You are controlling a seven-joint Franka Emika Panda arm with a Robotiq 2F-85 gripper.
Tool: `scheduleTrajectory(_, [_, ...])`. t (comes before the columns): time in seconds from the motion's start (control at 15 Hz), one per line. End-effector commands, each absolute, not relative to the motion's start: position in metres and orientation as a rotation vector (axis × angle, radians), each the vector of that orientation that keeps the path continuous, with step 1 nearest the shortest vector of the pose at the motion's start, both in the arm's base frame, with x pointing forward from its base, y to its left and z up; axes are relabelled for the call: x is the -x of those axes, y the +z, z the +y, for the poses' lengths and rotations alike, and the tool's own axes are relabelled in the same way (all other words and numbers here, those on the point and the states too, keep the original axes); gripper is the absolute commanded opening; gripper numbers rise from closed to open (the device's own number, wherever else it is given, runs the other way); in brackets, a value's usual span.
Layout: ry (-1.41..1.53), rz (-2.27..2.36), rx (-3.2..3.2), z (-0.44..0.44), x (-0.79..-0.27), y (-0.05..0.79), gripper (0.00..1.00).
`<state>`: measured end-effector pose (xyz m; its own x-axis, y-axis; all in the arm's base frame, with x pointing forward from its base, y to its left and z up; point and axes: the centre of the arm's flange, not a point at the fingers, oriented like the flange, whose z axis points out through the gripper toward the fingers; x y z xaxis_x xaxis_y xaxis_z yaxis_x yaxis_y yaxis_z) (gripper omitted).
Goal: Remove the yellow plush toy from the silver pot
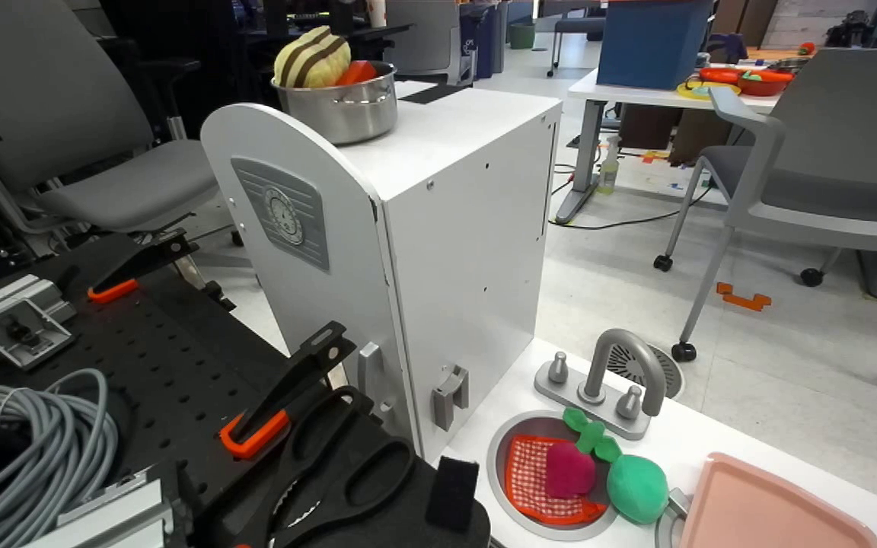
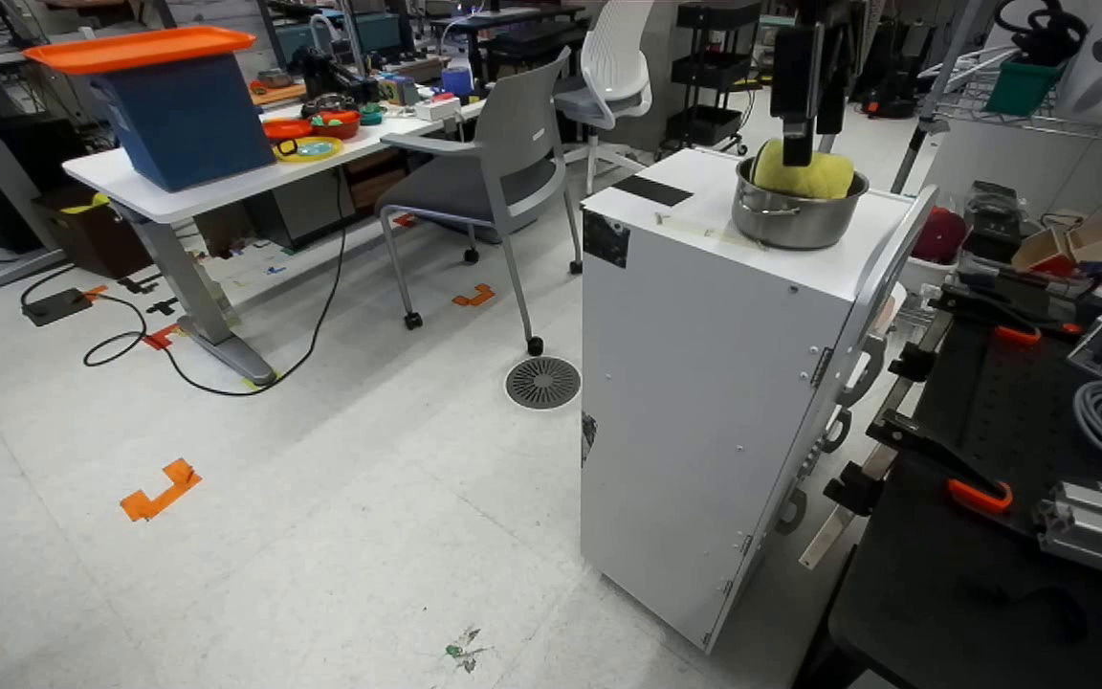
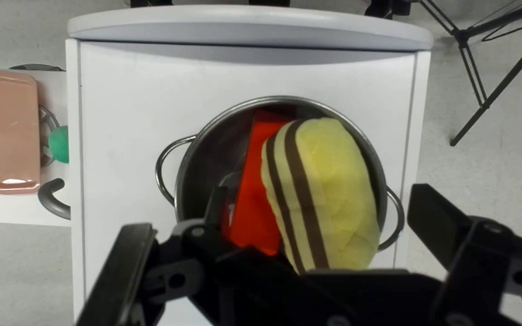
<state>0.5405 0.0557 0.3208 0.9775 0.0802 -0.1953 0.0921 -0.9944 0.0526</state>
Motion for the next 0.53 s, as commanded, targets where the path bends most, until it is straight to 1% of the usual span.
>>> scheduleTrajectory(0.0, [-0.299, 0.175, -3.066, 0.0625, -0.5432, 0.316, 0.95])
scheduleTrajectory(0.07, [-0.301, 0.18, -3.065, 0.0631, -0.5429, 0.3153, 0.77])
scheduleTrajectory(0.13, [-0.301, 0.18, -3.065, 0.0631, -0.5427, 0.3151, 0.7])
scheduleTrajectory(0.2, [-0.302, 0.18, -3.066, 0.0631, -0.5428, 0.3148, 0.69])
scheduleTrajectory(0.4, [-0.306, 0.153, -3.069, 0.0617, -0.544, 0.3149, 0.44])
scheduleTrajectory(0.47, [-0.305, 0.152, -3.069, 0.0613, -0.5438, 0.3151, 0.37])
